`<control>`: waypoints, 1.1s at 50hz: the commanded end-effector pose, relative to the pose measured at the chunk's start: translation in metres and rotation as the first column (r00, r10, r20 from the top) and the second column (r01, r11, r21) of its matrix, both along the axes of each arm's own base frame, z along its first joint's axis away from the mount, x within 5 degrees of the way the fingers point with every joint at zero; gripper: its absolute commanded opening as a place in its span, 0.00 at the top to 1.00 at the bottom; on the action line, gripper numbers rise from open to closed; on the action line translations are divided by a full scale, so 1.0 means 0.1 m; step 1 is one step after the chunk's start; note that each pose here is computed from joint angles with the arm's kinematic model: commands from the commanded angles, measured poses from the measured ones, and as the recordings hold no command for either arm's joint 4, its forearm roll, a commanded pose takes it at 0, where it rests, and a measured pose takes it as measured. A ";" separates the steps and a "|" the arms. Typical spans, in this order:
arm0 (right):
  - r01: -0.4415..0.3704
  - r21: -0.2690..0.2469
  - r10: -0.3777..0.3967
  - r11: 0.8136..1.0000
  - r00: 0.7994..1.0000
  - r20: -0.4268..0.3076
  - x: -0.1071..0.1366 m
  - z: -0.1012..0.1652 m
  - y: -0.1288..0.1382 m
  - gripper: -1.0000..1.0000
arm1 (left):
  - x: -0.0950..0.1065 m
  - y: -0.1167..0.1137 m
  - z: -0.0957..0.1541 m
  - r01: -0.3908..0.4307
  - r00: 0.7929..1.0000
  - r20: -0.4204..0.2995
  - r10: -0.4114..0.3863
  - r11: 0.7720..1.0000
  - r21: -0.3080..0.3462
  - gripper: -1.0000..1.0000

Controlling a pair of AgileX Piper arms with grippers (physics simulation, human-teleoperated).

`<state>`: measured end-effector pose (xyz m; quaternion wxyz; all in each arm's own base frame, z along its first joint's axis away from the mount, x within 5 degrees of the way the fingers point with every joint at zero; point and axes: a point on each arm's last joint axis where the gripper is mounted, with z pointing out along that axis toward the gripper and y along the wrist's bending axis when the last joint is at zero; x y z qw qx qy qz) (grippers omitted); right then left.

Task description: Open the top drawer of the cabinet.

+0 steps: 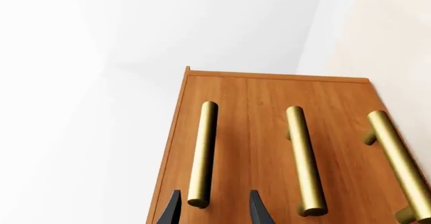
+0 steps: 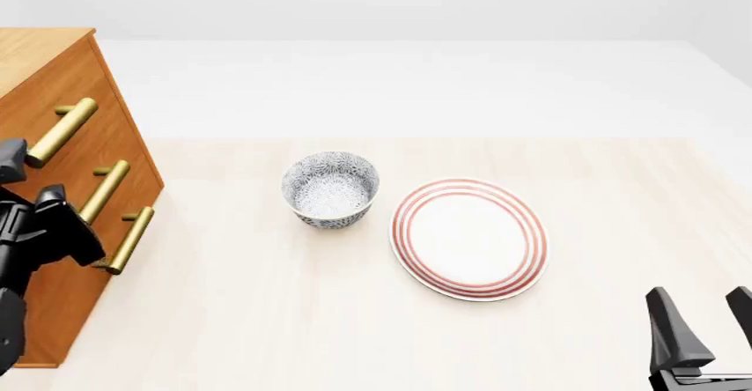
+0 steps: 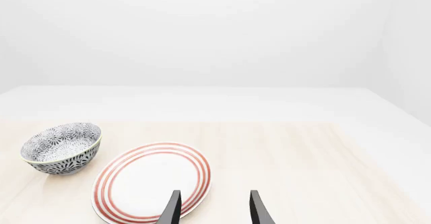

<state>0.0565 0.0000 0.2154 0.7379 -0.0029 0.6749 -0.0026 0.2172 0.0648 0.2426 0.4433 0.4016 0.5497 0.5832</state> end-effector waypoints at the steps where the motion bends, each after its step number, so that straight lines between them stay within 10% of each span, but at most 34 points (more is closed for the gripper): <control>1: 0.000 0.000 0.000 1.000 1.000 0.000 0.00 0.00 0.00 0.00 | 0.06 0.05 0.04 -0.013 1.000 0.005 0.013 1.000 0.000 0.00; 27: 0.000 0.000 0.000 1.000 1.000 0.000 0.00 0.00 0.00 0.00 | 0.10 0.16 0.08 -0.052 0.999 0.007 0.052 0.999 0.004 0.00; 28: 0.000 0.000 0.000 1.000 1.000 0.000 0.00 0.00 0.00 0.00 | 0.10 0.16 0.08 -0.054 0.998 0.012 0.054 0.999 0.009 1.00; 55: 0.000 0.000 0.000 1.000 1.000 0.000 0.00 0.00 0.00 0.00 | 0.11 0.11 0.22 -0.036 0.999 0.027 0.035 0.998 0.044 1.00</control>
